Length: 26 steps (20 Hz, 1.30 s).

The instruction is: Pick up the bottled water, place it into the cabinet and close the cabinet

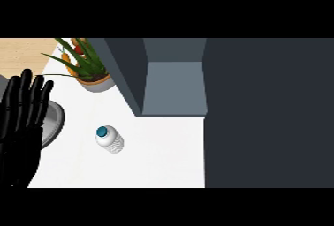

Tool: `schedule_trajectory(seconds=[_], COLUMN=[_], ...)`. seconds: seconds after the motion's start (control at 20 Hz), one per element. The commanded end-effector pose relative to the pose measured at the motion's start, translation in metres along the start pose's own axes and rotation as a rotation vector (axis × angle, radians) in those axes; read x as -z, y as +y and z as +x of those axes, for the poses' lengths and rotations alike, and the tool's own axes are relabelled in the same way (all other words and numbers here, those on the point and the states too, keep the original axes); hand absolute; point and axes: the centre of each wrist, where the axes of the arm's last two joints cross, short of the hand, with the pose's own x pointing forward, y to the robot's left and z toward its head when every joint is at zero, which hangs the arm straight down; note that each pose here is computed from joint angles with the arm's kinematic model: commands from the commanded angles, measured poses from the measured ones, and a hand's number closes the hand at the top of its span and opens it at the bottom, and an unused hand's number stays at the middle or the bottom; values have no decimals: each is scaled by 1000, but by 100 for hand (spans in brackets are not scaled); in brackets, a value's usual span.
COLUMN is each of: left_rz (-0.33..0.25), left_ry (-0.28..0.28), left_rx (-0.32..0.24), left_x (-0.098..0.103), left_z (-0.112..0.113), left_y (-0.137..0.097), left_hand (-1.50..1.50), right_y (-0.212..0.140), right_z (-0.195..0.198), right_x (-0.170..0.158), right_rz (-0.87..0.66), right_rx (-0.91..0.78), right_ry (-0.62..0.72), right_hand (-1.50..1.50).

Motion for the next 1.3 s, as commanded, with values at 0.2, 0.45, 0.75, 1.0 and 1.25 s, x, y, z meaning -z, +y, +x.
schedule_trajectory(seconds=[0.2, 0.45, 0.75, 1.0, 1.25], left_rz=[-98, -159, -137, -126, -102], left_ry=[-9, 262, 275, 279, 282], left_rx=[-67, -347, -367, -358, -352], left_x=[-10, -27, -58, -66, -69], left_z=[27, 24, 77, 91, 113], left_y=[-54, -62, -76, -82, -63], left_hand=[-150, -150, -150, -150, -150], right_y=[-16, 7, -17, -22, -30], right_z=[23, 36, 49, 86, 90], right_x=[-28, -46, -61, -74, -75], right_rz=[4, 156, 142, 160, 183], right_rx=[-19, 213, 215, 208, 210], right_ry=[32, 164, 164, 172, 165], right_hand=[-150, -150, -150, -150, -150])
